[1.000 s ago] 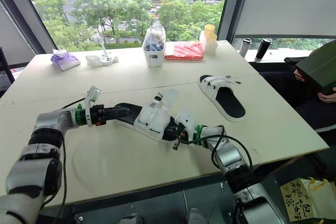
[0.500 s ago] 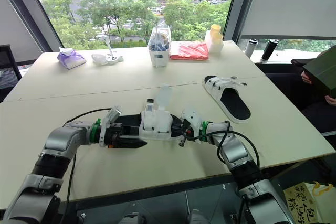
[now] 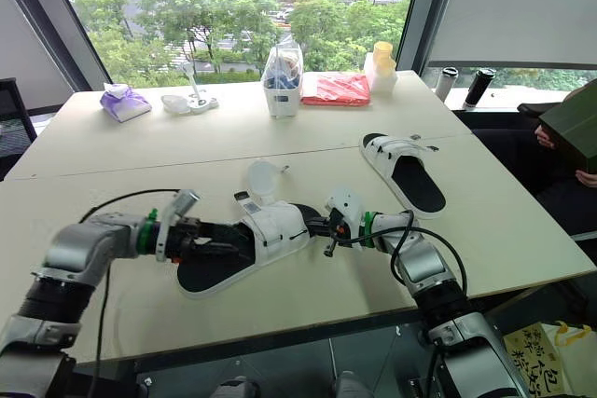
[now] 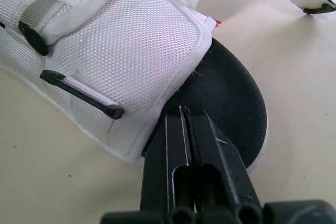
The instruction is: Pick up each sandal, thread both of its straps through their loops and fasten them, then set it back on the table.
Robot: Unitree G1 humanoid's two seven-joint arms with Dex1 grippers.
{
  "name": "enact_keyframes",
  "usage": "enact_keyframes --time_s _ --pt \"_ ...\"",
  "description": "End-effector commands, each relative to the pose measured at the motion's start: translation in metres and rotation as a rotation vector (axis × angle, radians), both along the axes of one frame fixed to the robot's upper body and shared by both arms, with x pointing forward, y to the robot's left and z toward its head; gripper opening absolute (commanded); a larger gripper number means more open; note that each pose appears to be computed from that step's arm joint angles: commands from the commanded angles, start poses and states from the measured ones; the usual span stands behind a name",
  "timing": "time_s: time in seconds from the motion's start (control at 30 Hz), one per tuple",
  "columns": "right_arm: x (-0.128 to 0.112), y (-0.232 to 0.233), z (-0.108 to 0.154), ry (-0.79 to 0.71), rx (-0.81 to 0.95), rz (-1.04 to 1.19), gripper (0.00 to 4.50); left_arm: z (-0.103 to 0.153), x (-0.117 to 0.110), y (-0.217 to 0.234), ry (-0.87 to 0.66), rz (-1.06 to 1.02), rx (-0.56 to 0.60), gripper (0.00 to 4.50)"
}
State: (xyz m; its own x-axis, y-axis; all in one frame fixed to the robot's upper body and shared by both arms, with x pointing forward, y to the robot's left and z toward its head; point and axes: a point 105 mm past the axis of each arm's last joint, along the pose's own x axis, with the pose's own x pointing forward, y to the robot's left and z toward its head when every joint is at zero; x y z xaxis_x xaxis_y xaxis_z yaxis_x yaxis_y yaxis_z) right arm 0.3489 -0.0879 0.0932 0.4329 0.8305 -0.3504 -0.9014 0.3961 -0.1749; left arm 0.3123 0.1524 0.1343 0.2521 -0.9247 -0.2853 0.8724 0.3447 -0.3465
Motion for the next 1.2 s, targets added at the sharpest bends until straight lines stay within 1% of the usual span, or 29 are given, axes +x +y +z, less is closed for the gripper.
enact_keyframes --time_s 0.03,0.13,0.23,0.37,0.43,0.53,0.63,0.7,0.8,1.0,1.03,1.1,1.2 --pt "-0.025 0.0 -0.038 0.175 -0.071 0.067 0.0 0.014 0.023 0.002 -0.107 0.093 -0.027 4.45" --pt "-0.043 0.008 -0.04 0.221 -0.073 0.13 0.0 0.017 0.035 -0.003 -0.151 0.13 -0.038 4.45" --pt "-0.058 0.015 -0.041 0.256 -0.068 0.169 0.0 0.019 0.041 -0.006 -0.182 0.153 -0.053 4.45" --pt "-0.06 0.018 -0.041 0.258 -0.065 0.152 0.0 0.028 0.032 0.001 -0.136 0.082 -0.077 4.45" --pt "-0.058 0.017 -0.042 0.255 -0.069 0.141 0.0 0.036 0.025 0.009 -0.11 0.033 -0.087 4.45" --pt "-0.051 0.015 -0.044 0.239 -0.084 0.127 0.0 0.046 0.028 0.032 -0.131 0.018 -0.027 4.45" --pt "-0.041 0.013 -0.046 0.203 -0.105 0.117 0.0 0.059 0.053 0.041 -0.181 0.078 -0.003 4.45" --pt "-0.038 0.013 -0.046 0.188 -0.109 0.115 0.0 0.063 0.064 0.039 -0.195 0.091 -0.001 4.45" --pt "-0.031 0.01 -0.047 0.152 -0.131 0.11 0.0 0.056 0.07 0.029 -0.191 0.04 0.03 4.45" --pt "-0.011 -0.019 -0.057 0.001 -0.339 0.076 0.0 0.049 0.091 -0.006 -0.245 0.027 0.04 4.45" --pt "-0.009 -0.023 -0.057 -0.014 -0.361 0.074 0.0 0.047 0.091 -0.011 -0.244 0.013 0.05 4.45" --pt "-0.004 -0.029 -0.055 -0.036 -0.374 0.056 0.0 0.037 0.085 -0.016 -0.21 -0.061 0.086 4.45" --pt "0.003 -0.033 -0.05 -0.056 -0.353 0.021 0.0 0.026 0.072 -0.018 -0.147 -0.176 0.11 4.45"
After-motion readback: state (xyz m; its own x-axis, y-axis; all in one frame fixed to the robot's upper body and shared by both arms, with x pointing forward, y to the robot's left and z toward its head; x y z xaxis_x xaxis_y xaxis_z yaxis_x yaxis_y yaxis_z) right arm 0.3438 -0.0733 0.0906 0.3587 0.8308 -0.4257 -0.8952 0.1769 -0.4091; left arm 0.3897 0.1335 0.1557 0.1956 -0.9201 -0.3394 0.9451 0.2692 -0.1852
